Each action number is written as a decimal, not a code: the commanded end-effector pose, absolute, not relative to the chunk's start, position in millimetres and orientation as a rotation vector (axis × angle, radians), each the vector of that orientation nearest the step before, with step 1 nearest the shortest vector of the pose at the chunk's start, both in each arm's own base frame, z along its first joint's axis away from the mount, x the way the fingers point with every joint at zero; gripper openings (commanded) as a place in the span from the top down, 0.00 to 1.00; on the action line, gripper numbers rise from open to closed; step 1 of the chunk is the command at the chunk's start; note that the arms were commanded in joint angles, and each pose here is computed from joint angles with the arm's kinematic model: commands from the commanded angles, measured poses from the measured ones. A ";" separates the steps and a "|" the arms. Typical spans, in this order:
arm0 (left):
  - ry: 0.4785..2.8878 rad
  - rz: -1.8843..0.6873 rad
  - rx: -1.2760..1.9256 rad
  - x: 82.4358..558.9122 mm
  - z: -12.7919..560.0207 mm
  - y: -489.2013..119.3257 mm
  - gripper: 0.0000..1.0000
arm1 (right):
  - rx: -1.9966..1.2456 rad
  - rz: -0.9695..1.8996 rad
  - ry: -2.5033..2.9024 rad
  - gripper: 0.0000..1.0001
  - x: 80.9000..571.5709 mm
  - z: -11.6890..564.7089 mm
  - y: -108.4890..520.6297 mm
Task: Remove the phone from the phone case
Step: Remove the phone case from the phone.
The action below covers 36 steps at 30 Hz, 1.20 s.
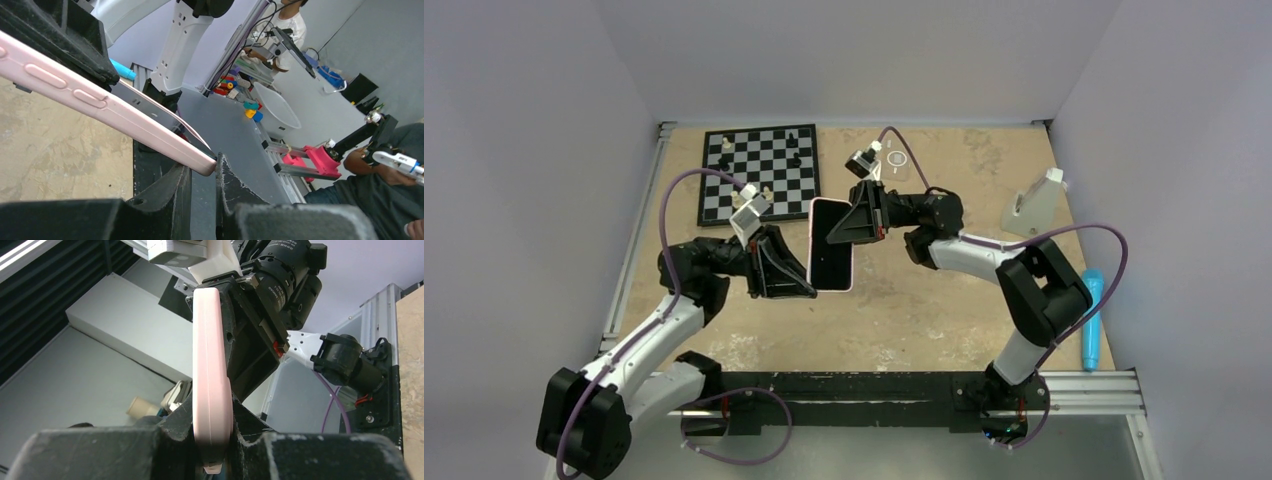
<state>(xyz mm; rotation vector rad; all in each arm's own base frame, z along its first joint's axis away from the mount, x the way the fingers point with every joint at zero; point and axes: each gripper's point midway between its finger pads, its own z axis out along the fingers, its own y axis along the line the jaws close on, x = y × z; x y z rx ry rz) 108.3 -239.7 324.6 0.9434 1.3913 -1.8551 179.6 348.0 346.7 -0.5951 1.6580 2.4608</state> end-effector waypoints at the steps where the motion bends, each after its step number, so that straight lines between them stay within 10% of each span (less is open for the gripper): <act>1: 1.156 -1.633 0.872 138.6 367.7 -248.2 1.00 | -0.833 2.505 1.271 1.00 127.2 387.9 345.3; 36: 1.567 -1.173 0.746 205.5 315.5 -235.7 1.00 | -0.895 2.591 1.235 1.00 101.3 403.4 352.2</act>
